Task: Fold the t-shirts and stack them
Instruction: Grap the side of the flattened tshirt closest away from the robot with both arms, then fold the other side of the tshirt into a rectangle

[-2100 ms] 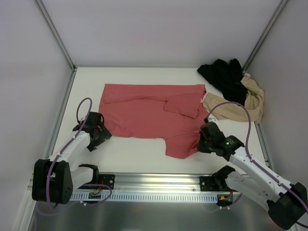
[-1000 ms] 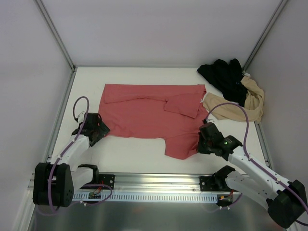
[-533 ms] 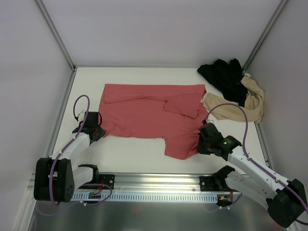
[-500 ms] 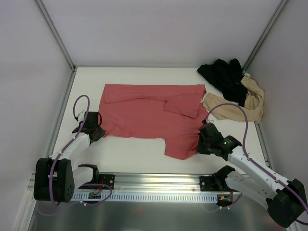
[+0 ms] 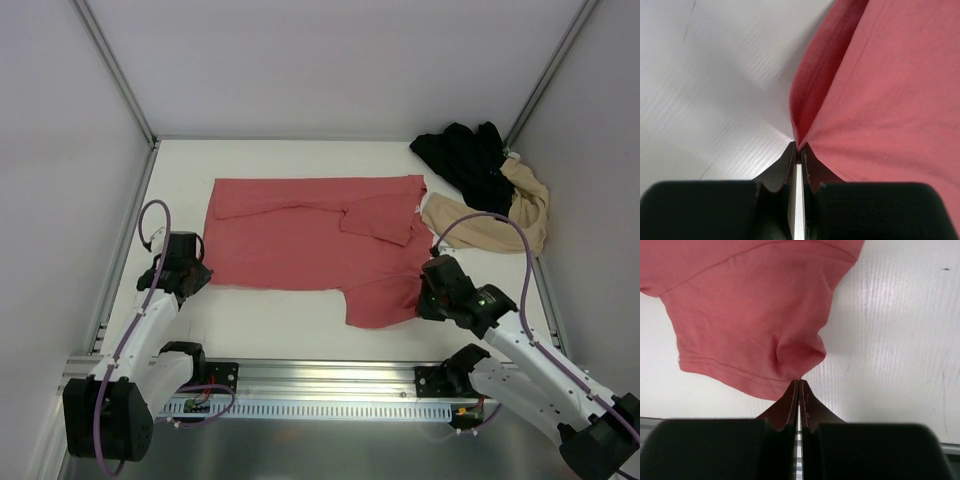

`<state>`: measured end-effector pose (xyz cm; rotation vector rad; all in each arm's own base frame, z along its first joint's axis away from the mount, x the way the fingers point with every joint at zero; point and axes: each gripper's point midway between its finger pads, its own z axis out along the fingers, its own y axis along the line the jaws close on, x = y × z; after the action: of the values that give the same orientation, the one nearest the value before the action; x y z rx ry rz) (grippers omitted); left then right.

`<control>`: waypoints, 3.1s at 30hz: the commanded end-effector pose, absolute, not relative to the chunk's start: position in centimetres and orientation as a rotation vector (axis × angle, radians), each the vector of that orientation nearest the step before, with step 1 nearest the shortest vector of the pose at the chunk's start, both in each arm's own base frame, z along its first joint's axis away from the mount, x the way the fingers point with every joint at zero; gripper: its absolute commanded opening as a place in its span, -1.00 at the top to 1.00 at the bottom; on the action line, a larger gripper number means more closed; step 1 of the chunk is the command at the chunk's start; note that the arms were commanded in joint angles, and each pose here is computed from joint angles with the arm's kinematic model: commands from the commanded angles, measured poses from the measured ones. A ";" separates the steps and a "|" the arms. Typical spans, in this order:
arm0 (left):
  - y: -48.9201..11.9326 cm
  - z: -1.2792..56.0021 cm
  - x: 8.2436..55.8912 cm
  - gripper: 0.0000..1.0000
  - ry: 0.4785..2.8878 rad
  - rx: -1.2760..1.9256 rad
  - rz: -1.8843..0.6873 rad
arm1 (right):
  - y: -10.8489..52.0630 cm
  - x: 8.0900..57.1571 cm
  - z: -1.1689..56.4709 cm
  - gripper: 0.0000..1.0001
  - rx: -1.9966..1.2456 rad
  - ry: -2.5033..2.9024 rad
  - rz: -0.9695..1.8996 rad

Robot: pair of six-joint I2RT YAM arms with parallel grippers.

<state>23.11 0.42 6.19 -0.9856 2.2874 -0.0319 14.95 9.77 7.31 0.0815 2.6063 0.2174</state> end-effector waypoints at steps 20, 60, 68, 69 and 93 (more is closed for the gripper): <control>0.9 9.0 21.0 1.00 2.264 -1.005 -0.027 | 7.2 14.7 14.9 0.99 0.178 2.428 0.225; 2.8 11.2 37.8 1.00 2.296 -1.051 0.061 | 10.1 44.9 16.8 0.99 0.222 2.550 0.366; 3.1 8.6 42.0 0.80 2.360 -1.049 0.059 | 9.7 48.6 14.3 0.13 0.230 2.608 0.365; 3.2 8.4 42.3 0.53 2.366 -1.050 0.072 | 9.6 48.7 13.9 -0.28 0.229 2.614 0.361; -0.5 13.5 36.3 -0.77 2.272 -0.905 -0.177 | 15.7 36.6 15.9 -0.99 0.007 2.631 0.482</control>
<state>37.01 1.97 12.07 -0.9931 2.2641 -0.0259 38.43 12.60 16.44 0.1050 2.6122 0.4136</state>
